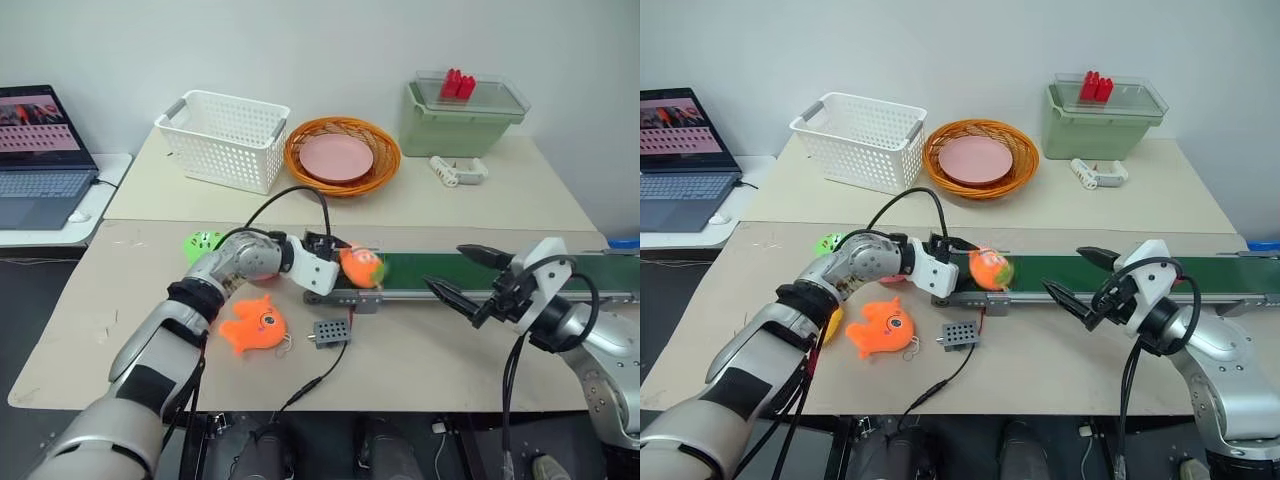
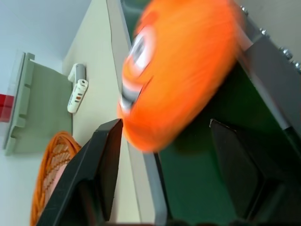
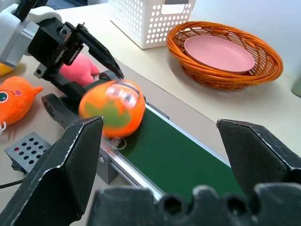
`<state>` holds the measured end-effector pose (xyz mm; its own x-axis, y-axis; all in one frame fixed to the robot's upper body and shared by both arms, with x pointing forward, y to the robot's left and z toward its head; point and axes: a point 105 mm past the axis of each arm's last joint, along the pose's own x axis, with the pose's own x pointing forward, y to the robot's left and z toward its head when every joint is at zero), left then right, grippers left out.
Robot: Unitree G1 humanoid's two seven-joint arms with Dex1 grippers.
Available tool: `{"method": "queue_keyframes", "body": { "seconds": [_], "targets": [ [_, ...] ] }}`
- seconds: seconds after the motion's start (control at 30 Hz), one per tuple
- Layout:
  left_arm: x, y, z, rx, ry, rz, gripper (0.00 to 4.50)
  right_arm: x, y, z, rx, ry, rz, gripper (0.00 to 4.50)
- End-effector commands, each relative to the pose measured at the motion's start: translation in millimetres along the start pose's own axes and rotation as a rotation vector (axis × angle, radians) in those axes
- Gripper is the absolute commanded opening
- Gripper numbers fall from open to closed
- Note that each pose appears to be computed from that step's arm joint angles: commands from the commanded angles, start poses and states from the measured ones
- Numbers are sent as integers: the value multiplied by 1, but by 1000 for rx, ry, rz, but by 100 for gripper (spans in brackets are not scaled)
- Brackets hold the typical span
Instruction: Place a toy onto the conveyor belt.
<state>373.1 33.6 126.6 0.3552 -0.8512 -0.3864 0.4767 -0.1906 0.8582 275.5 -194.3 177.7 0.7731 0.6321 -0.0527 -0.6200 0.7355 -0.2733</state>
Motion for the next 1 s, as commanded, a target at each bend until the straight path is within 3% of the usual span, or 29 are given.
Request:
{"method": "queue_keyframes", "body": {
  "seconds": [0.03, 0.4, 0.57, 0.7, 0.87, 1.0],
  "targets": [
    [-8, 8, 2, -6, -4, 13, 316, 1, -1, 9, -13, -34, 7, 450],
    [-29, 16, -3, -87, 32, 55, 316, 7, -2, 8, -11, -40, 24, 450],
    [-93, 46, -43, -414, 161, 372, 316, 6, -6, 9, -23, -33, 28, 450],
    [-136, 53, -59, -639, 201, 636, 316, 8, -8, 15, -49, -39, 15, 450],
    [-193, 29, -69, -934, 277, 1010, 316, 32, -9, 57, -51, -203, -87, 450],
    [-230, 0, -71, -1099, 338, 1252, 316, 51, -13, 59, 71, -253, -245, 450]
  ]
}}
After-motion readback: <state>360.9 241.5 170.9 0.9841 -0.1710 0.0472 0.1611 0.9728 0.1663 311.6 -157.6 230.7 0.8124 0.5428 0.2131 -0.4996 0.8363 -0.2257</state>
